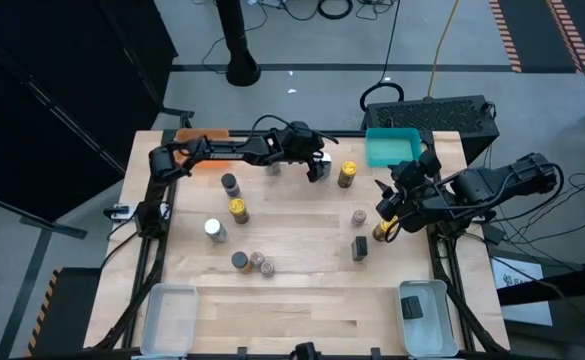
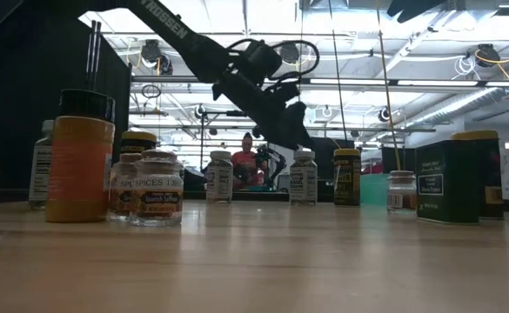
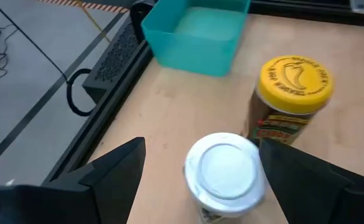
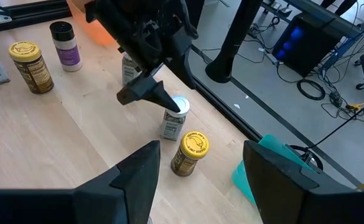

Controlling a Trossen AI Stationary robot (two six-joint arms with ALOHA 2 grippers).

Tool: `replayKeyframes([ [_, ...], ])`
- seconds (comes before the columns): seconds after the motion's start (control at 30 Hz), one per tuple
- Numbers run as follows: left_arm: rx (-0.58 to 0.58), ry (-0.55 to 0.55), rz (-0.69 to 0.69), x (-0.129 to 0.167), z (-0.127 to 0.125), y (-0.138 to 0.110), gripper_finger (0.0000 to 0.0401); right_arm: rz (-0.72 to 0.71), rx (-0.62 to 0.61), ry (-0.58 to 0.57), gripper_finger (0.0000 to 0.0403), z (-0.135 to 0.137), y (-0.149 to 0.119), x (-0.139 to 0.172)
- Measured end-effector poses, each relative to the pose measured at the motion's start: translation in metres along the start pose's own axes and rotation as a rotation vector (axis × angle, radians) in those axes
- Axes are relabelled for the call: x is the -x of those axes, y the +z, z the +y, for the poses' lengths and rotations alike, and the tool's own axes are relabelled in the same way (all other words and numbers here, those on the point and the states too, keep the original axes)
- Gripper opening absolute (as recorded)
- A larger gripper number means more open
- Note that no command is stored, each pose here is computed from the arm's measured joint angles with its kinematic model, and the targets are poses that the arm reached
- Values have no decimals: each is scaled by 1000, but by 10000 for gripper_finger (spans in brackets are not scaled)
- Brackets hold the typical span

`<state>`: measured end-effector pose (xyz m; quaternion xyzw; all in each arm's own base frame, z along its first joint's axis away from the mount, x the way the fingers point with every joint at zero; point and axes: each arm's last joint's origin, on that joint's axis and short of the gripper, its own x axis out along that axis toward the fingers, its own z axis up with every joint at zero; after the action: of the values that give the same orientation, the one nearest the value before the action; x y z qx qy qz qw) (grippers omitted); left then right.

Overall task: Sort spices by type
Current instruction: Put the top right white seasoning bottle into the orange bin, then put the white seasoning bottle into the orange bin

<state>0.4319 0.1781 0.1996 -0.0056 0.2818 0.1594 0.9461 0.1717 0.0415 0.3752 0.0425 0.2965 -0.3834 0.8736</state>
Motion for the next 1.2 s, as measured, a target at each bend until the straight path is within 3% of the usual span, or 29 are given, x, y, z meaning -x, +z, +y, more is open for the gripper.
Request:
replayKeyframes([
  [0.33, -1, -42, -12, -13, -4, -8, 322, 0, 0, 0, 215, 0, 0, 0],
  [0.8, 3, -16, 45, -11, 2, -13, 322, 3, -1, -4, 215, -1, 0, 0],
  [1.2, -112, -27, 71, -10, 1, -16, 321, 3, -2, -3, 215, 0, 0, 0],
])
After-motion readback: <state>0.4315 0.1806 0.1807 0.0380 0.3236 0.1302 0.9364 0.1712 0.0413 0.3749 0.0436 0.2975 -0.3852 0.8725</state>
